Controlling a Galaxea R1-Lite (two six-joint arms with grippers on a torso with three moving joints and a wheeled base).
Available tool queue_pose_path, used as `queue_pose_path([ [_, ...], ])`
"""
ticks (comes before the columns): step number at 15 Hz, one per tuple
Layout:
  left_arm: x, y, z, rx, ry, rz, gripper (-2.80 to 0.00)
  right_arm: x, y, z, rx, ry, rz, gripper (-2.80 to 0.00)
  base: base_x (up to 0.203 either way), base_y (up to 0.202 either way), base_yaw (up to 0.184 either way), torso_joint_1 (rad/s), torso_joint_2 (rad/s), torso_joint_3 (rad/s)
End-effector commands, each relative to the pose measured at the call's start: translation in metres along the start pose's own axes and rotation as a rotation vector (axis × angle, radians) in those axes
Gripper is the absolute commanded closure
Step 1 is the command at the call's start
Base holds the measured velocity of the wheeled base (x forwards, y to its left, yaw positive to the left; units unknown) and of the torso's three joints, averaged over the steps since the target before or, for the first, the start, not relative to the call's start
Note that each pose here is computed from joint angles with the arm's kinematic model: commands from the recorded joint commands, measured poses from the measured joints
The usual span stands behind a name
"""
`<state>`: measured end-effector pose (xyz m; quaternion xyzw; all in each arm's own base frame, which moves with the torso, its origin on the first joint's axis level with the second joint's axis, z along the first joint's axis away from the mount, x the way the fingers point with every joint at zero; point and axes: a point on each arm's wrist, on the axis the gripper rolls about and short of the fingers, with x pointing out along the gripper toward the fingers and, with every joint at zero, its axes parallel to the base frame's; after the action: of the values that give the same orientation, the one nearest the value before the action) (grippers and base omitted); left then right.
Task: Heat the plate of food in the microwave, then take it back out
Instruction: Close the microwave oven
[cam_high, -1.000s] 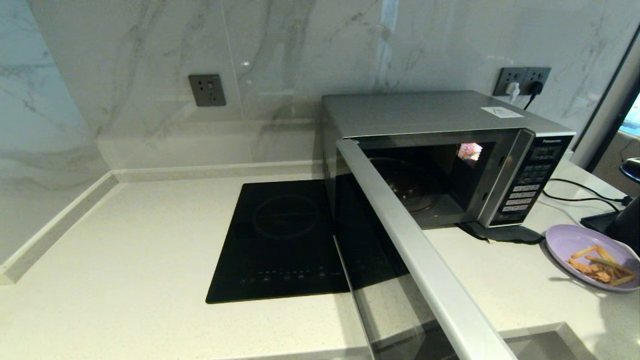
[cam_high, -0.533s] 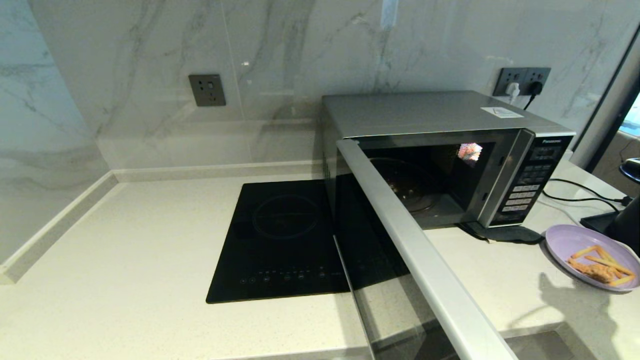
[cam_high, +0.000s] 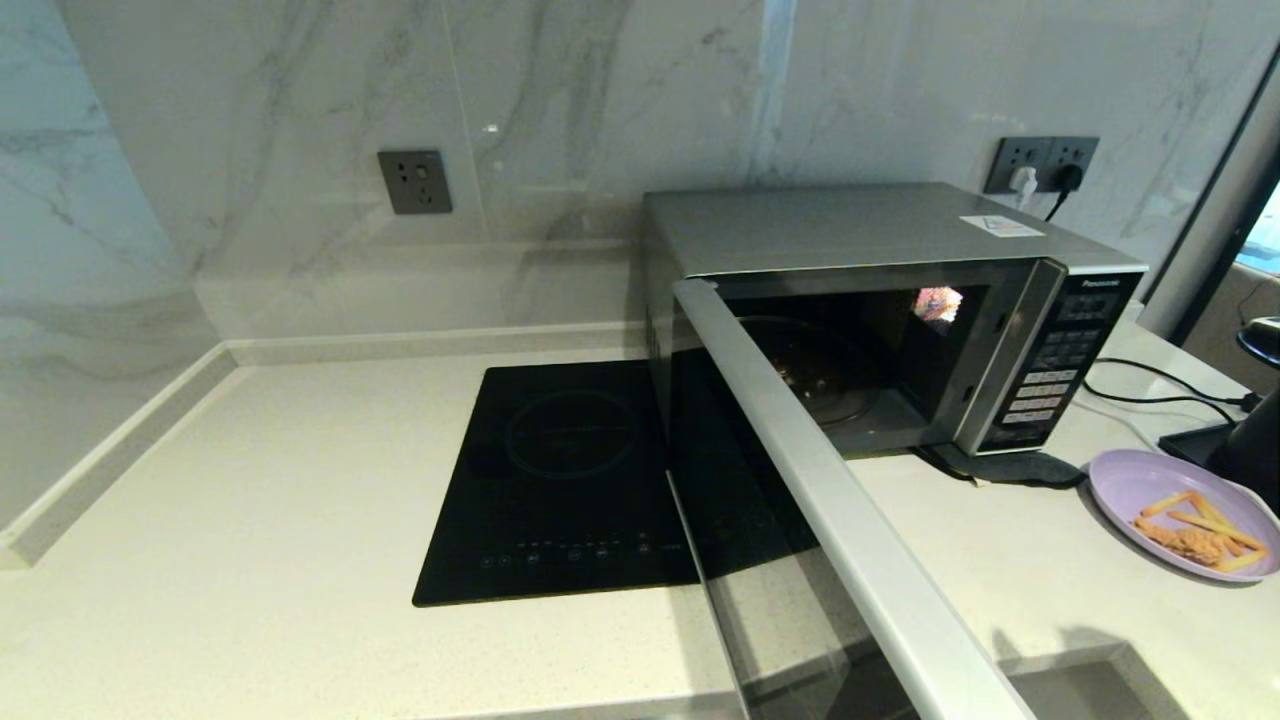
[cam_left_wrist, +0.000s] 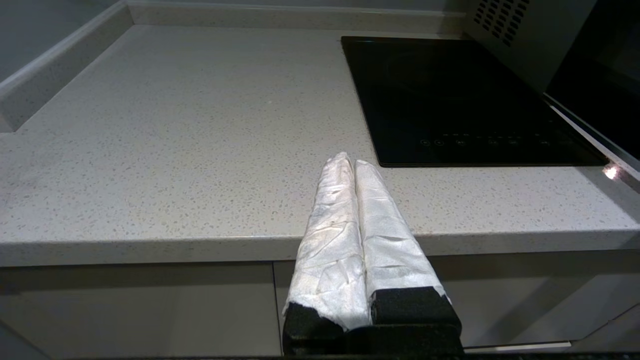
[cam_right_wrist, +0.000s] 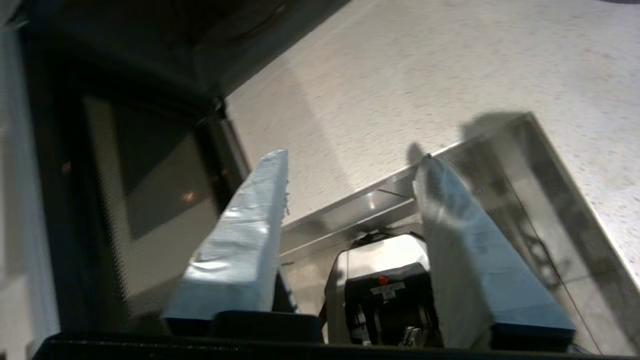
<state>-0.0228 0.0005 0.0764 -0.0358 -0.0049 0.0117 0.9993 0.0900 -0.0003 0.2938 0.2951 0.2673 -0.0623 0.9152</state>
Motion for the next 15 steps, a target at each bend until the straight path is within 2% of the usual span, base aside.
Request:
queue_pose_path([
  [1,0.000,0.000,0.000,-0.001,0.001,0.001,0.00,-0.015,0.007,-0.001,-0.033,-0.005,0.081,0.00,0.000,0.000,0.000,0.000,0.00,0.000],
  [5,0.000,0.000,0.000,-0.001,0.001,0.001,0.00,-0.018,0.029,0.010,-0.093,0.022,0.198,0.00,0.000,0.000,0.000,0.000,0.00,0.000],
  [11,0.000,0.000,0.000,-0.001,0.001,0.001,0.00,-0.017,0.094,0.037,-0.187,0.072,0.440,0.00,0.000,0.000,0.000,0.000,0.00,0.000],
  [14,0.000,0.000,0.000,-0.001,0.001,0.001,0.00,-0.018,0.130,0.033,-0.204,0.176,0.598,0.00,0.000,0.000,0.000,0.000,0.00,0.000],
  [15,0.000,0.000,0.000,-0.001,0.001,0.001,0.00,-0.018,0.144,0.029,-0.178,0.238,0.654,0.00,0.000,0.000,0.000,0.000,0.00,0.000],
])
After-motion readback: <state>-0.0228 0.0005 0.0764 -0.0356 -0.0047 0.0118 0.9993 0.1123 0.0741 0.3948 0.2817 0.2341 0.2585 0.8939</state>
